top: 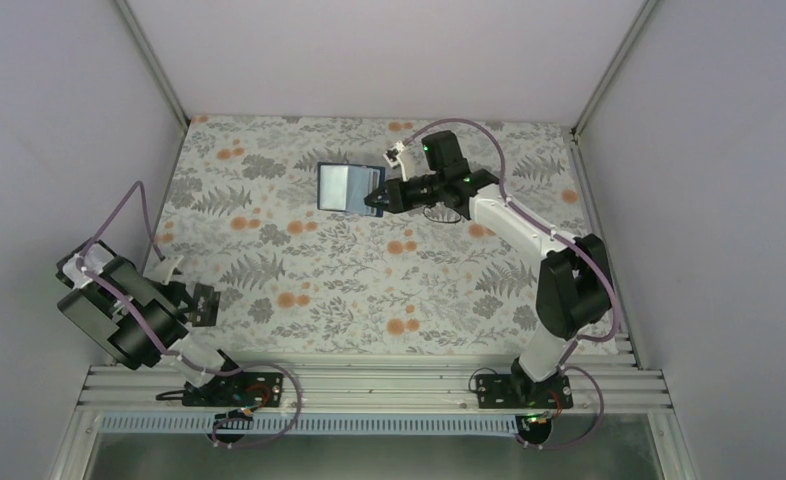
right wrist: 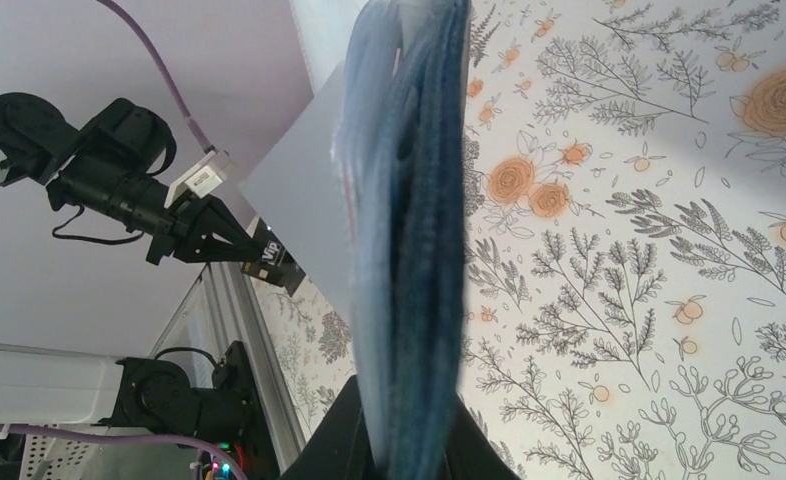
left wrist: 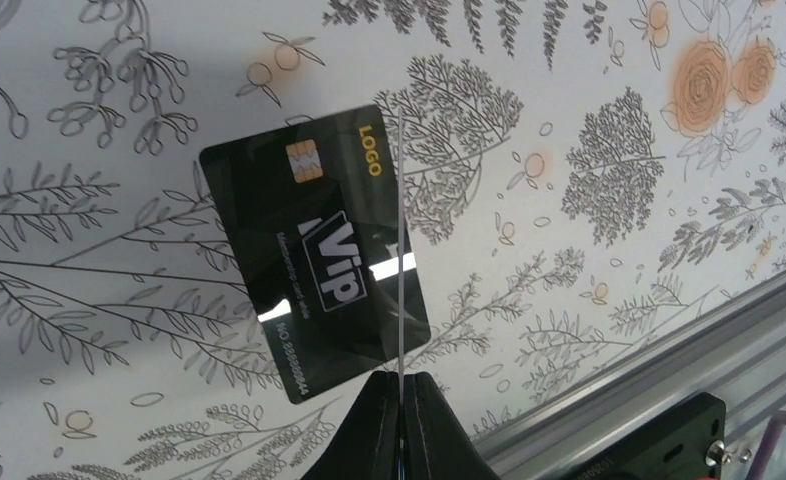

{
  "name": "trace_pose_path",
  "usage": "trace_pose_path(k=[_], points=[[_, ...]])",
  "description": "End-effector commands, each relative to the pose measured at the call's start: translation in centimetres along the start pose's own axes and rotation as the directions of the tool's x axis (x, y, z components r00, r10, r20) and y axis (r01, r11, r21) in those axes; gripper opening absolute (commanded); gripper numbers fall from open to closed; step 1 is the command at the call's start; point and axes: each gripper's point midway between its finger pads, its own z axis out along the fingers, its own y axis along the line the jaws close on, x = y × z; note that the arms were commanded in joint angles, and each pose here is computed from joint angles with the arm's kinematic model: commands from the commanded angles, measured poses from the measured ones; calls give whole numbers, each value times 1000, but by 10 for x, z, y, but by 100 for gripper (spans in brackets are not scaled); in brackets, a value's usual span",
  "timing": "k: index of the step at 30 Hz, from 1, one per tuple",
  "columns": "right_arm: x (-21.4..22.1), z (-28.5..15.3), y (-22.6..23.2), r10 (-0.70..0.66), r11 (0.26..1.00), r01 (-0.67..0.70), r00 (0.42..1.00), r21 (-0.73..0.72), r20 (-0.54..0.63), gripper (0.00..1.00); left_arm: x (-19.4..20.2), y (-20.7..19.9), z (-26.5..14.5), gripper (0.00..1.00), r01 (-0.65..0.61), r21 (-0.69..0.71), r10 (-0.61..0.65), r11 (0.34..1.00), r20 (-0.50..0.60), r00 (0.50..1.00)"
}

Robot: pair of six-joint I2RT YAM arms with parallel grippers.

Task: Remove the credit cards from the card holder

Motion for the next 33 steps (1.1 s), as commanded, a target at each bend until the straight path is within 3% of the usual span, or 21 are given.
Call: trace_pose_path(k=[1, 9, 15, 33], points=[[-15, -3, 14, -26, 1000, 26, 1000, 4, 15, 4, -12, 9, -1, 2, -3, 5, 3, 1000, 67, 998], [-22, 0, 17, -30, 1000, 30, 999, 10, 14, 4, -4, -2, 11, 2, 2, 89, -7, 996, 51, 999], [-25, 5, 16, -29, 1000, 29, 1000, 4, 6, 4, -14, -20, -2, 2, -21, 156, 5, 988, 105, 994], [-25, 6, 17, -52, 999, 52, 999, 7, -6, 4, 2, 22, 24, 2, 104, 67, -108, 992, 53, 993]])
